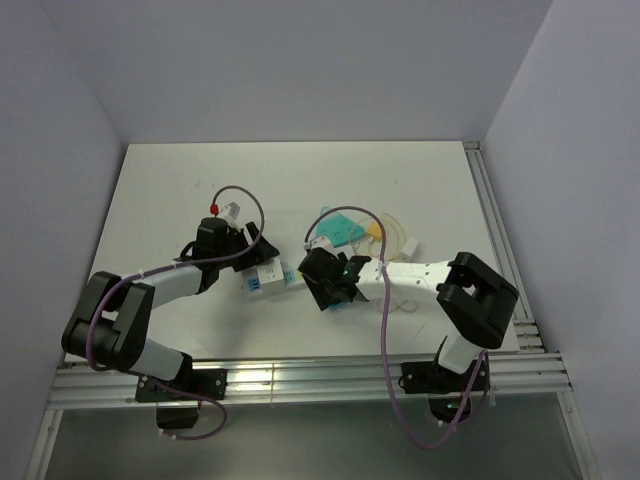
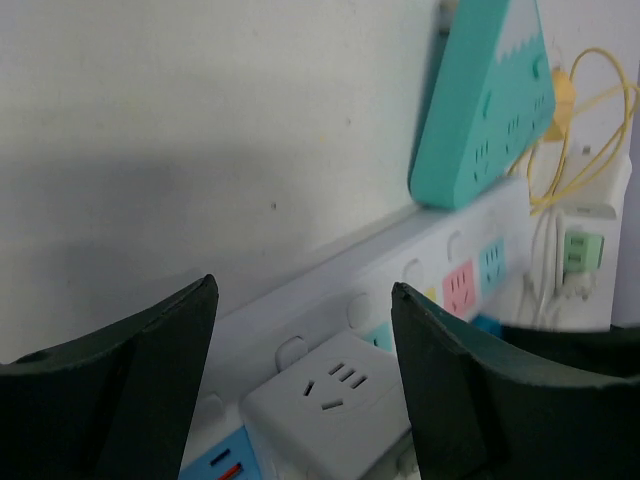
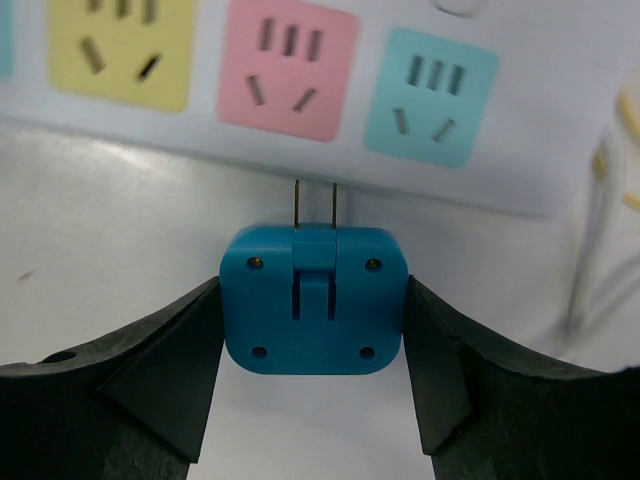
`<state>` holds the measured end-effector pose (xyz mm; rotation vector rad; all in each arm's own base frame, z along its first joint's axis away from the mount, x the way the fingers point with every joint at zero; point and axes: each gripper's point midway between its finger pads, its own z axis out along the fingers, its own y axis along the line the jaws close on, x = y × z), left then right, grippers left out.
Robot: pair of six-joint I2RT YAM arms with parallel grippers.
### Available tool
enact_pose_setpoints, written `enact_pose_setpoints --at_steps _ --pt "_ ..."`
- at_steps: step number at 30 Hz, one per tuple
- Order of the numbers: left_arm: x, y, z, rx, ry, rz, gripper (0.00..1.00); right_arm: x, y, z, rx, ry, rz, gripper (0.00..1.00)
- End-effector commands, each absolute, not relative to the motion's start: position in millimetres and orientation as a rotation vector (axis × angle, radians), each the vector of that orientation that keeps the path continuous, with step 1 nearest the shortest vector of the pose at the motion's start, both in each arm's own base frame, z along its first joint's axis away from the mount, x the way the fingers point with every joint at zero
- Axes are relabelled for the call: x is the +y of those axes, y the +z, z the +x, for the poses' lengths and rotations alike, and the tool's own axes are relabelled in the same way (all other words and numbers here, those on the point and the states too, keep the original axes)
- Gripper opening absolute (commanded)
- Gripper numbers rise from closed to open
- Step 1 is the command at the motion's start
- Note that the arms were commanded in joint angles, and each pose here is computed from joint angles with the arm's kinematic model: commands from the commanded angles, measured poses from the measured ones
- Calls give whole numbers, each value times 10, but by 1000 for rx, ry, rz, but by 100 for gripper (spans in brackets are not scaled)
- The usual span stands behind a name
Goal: Insert the plug
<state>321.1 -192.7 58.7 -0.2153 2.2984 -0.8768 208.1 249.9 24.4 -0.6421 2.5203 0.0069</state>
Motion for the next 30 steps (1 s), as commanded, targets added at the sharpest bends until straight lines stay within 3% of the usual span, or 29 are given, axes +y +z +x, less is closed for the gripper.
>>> enact_pose_setpoints --at_steps 1,5,9,13,21,30 --pt "-1950 535 2884 2335 -935 -182 75 2424 457 2545 2439 -68 -600 51" --pt "-2028 588 2613 2325 -979 -192 75 2433 493 2715 2451 -41 -576 51" --pt "-2016 710 2445 2318 -951 -226 76 2589 495 2559 2465 122 -612 51" --pt "-1903 897 2581 2286 -835 -185 78 2721 450 2240 2420 251 -708 53" --pt "-1911 995 2855 2290 -867 -152 78 2892 545 1688 2341 458 -804 55" --pt "-1966 829 2783 2310 -926 -171 76 3179 580 1352 2242 545 -960 56"
